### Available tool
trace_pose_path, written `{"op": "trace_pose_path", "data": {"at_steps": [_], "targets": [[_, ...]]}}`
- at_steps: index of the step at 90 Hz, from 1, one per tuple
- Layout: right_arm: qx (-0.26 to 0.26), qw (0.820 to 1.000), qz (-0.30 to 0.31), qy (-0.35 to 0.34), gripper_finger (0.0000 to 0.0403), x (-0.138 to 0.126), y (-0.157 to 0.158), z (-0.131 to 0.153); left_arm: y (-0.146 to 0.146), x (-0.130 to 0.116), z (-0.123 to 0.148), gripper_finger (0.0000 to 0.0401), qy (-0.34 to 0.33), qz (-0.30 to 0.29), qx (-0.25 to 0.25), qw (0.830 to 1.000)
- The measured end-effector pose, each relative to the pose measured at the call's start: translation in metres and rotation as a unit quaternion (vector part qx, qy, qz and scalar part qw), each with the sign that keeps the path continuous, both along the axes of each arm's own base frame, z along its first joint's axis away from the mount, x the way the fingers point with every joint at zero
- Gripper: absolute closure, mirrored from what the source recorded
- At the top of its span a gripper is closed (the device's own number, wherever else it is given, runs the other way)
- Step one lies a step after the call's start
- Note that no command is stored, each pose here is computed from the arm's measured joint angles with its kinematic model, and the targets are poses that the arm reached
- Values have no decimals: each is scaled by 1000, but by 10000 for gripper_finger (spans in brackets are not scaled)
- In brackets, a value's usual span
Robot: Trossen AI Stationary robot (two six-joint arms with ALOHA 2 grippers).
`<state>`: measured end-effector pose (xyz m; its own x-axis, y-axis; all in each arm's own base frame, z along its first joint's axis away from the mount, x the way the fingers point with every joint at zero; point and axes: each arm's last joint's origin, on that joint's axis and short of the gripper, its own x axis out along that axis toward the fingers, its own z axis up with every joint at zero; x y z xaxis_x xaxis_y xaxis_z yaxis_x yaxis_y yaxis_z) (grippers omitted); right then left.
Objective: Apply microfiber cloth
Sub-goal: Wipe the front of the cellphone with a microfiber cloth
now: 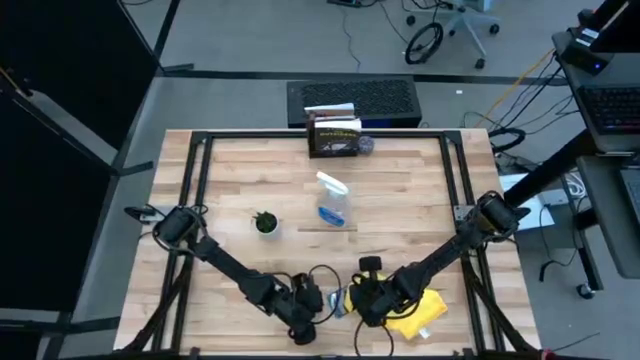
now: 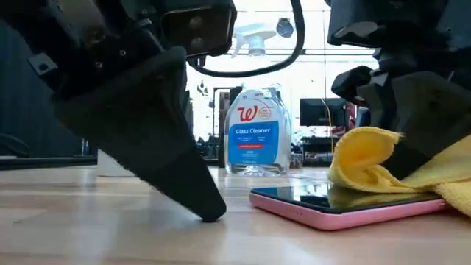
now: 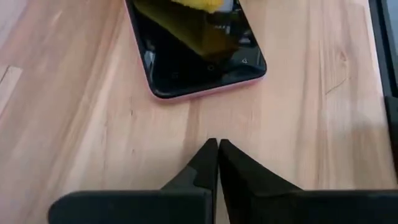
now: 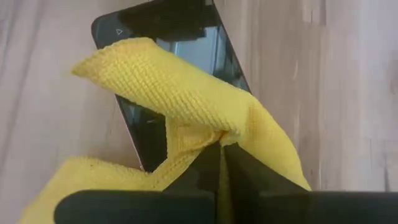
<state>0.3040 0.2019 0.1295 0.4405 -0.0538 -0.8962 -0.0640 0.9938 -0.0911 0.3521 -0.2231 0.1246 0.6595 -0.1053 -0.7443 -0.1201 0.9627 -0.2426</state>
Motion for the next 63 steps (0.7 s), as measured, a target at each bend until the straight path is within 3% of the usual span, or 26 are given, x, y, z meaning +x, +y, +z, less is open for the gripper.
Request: {"op": "trace_pose_path", "data": {"at_steps": [14, 25, 63], "targets": [[51, 997, -15, -64, 403, 16, 4, -1, -6, 13, 22, 401, -67, -3, 5, 998], [90, 991, -44, -86, 403, 25, 2, 0, -3, 16, 19, 401, -63, 1, 8, 998], [52, 994, -91, -44, 403, 22, -15, 0, -1, 13, 7, 401, -25, 2, 20, 999]]}}
